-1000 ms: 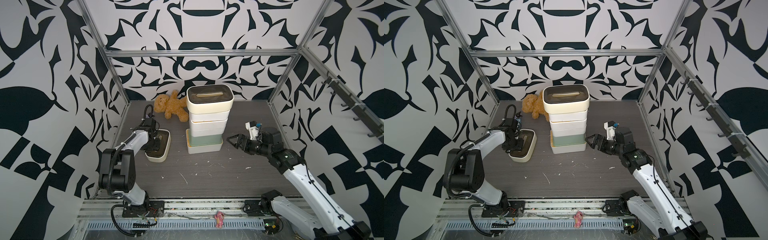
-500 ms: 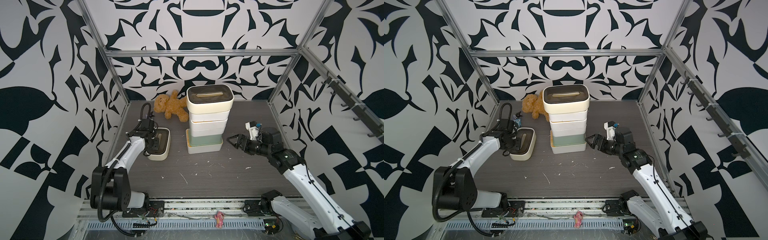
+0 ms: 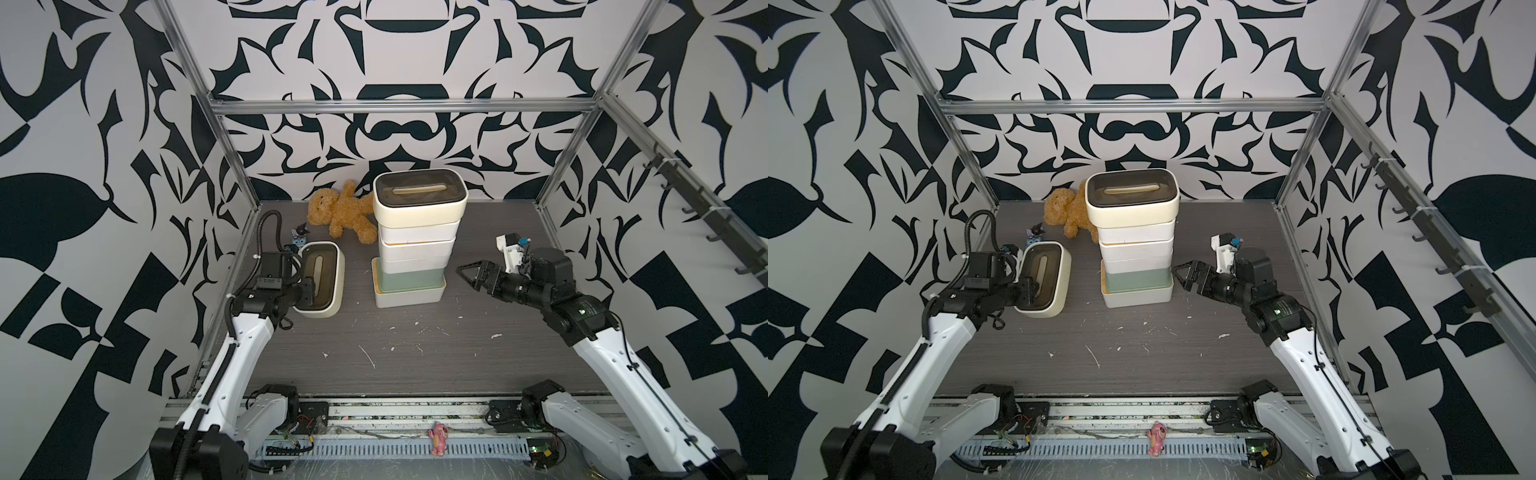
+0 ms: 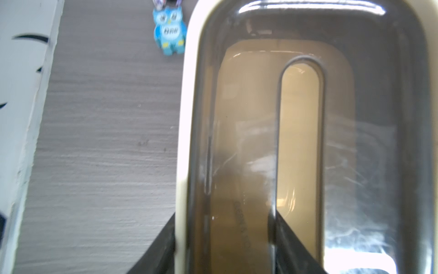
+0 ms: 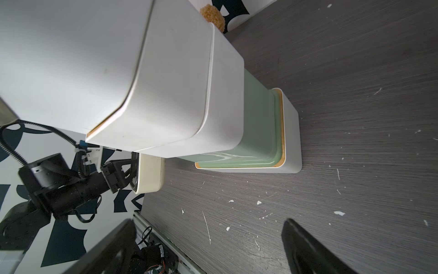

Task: Stack the tissue boxes
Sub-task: Pick up the tissue box from the center of the board, then place the tissue box at the tissue box.

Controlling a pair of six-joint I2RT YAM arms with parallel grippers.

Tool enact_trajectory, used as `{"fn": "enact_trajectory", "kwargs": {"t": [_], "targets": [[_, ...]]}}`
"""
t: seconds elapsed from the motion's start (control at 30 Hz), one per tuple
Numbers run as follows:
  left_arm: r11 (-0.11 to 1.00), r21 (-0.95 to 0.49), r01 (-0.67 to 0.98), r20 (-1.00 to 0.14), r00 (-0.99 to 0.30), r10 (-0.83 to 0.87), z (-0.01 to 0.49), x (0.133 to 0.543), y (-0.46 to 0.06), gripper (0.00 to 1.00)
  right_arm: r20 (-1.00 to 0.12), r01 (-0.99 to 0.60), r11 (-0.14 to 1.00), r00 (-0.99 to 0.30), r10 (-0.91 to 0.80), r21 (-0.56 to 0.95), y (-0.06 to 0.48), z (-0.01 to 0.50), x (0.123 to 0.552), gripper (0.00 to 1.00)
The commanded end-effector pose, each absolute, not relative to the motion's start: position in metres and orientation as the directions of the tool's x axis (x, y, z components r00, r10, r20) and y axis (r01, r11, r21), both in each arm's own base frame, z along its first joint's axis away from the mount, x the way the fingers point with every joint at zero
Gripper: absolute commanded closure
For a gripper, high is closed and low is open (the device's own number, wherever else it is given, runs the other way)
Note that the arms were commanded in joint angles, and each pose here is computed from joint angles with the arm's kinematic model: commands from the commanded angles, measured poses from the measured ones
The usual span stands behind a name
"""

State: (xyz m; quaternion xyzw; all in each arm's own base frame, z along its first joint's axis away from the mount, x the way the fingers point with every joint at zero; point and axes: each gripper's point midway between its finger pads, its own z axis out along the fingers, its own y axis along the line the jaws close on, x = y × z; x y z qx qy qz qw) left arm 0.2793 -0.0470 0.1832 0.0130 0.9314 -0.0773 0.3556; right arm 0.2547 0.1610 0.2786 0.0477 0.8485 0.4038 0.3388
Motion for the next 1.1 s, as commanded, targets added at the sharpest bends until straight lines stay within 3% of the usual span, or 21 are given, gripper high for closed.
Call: {"fn": "enact_trajectory", "kwargs": {"t": [0.0,0.3,0.6,1.07], "targets": [[0.952,-0.255,0.167,-0.732,-0.677,-0.077,0.210,0.270,-0.070,0.49,-0.615,-0.231,0.687,-0.688,0.385,0.689,0.151,0.307,0.256,0.01],[0.898,-0.283,0.338,-0.845,-0.530,-0.068,0.251,0.230,-0.089,0.50,-0.611,-0.197,0.657,-0.623,0.489,0.728,0.141,0.337,0.260,0.01],[0.842,-0.232,0.488,-0.914,-0.406,-0.017,0.275,0.203,-0.104,0.51,-0.643,-0.357,0.561,-0.604,0.471,0.747,0.159,0.387,0.248,0.02],[0.780,-0.148,0.608,-0.945,-0.319,0.070,0.298,0.194,-0.124,0.51,-0.796,-0.620,0.541,-0.580,0.172,0.568,0.262,0.408,0.210,0.00]]}}
